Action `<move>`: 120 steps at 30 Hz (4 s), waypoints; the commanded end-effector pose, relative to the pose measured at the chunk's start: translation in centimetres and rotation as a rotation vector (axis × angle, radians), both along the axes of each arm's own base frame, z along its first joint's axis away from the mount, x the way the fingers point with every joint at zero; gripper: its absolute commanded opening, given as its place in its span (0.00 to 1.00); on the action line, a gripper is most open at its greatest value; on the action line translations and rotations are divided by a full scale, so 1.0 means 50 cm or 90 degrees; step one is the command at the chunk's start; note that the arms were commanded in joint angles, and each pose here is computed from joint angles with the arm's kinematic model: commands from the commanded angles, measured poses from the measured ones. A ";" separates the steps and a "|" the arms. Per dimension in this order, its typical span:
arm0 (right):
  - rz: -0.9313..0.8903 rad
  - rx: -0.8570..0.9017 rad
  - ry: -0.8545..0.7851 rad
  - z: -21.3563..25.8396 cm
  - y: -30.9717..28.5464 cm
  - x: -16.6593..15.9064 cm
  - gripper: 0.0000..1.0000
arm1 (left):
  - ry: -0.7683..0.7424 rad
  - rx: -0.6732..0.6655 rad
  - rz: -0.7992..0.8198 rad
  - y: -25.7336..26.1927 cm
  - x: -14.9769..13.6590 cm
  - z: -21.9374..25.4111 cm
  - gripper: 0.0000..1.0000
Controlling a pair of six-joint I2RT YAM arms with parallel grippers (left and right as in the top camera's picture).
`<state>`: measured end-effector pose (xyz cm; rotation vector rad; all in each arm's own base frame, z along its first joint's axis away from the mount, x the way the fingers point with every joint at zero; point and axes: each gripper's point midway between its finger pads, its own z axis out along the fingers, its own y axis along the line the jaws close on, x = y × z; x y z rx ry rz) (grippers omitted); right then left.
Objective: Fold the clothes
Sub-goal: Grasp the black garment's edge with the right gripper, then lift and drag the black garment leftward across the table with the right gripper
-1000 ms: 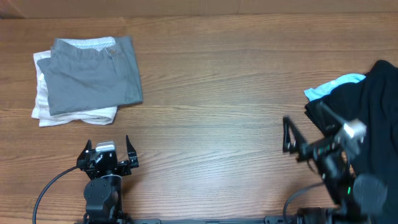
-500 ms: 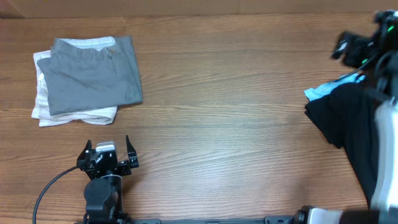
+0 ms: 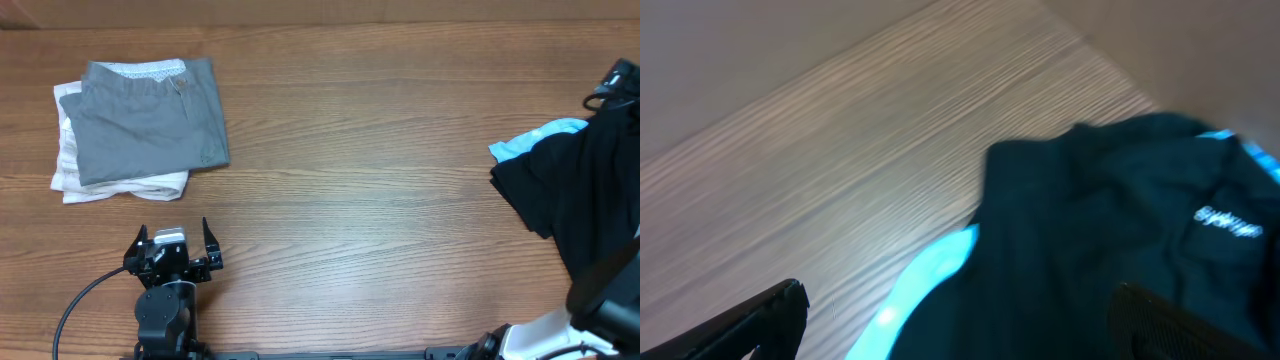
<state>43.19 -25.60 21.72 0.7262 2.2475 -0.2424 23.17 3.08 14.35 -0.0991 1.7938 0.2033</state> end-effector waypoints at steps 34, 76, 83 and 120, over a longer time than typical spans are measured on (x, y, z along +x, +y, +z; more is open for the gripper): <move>-0.124 0.060 0.105 -0.374 -0.132 0.044 0.95 | -0.006 0.003 0.014 0.009 -0.001 0.002 1.00; -0.186 0.022 -0.022 -0.133 -0.118 0.043 0.04 | -0.006 0.003 0.014 0.009 -0.001 0.002 1.00; -0.161 0.013 -0.070 -0.034 -0.059 0.053 0.04 | -0.006 0.003 0.014 0.009 -0.001 0.002 1.00; 0.019 -0.003 -0.137 0.067 0.182 0.191 0.04 | -0.006 0.003 0.014 0.009 -0.001 0.002 1.00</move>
